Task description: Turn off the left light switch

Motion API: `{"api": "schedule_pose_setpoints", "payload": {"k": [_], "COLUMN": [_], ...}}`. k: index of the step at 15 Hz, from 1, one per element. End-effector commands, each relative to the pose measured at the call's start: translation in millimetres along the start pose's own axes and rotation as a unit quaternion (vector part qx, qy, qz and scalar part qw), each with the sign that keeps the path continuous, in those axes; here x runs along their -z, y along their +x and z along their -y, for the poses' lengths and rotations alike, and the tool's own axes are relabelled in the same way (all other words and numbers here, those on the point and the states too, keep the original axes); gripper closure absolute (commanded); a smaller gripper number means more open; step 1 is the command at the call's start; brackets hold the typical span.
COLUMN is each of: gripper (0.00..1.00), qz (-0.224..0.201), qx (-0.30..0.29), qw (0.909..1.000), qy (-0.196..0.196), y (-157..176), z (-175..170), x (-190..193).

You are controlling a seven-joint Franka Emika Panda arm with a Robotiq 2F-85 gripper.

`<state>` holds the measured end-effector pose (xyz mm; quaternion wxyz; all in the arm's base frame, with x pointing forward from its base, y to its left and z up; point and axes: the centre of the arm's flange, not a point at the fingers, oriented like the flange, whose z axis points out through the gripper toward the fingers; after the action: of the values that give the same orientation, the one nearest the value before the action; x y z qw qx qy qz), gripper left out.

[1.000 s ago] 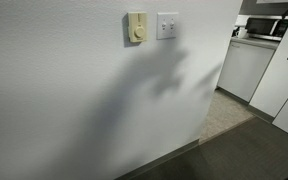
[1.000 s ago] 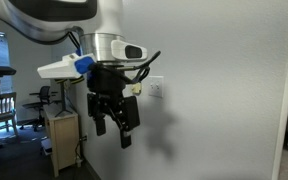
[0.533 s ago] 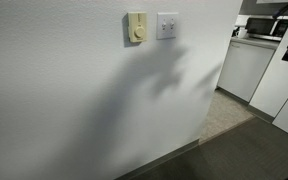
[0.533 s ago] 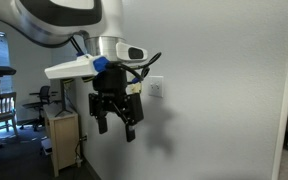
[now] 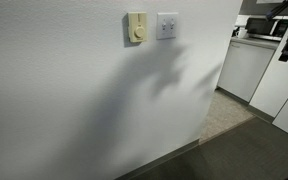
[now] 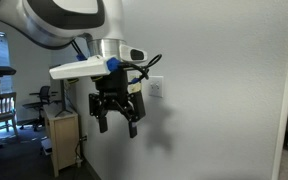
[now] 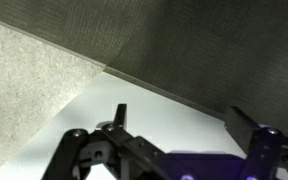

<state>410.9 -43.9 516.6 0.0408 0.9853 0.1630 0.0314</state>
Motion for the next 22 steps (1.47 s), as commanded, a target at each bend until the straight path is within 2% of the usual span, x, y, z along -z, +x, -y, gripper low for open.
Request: {"api": "schedule_pose_setpoints", "payload": {"k": [1, 22], "gripper": [0.0, 0.0], "qz": [0.0, -0.004], "qx": [0.0, 0.008], "qw": [1.0, 0.9999], "qy": [0.0, -0.005], "y": [-0.2, 6.4], "z": [0.0, 0.1], "x": [0.4, 0.3]}}
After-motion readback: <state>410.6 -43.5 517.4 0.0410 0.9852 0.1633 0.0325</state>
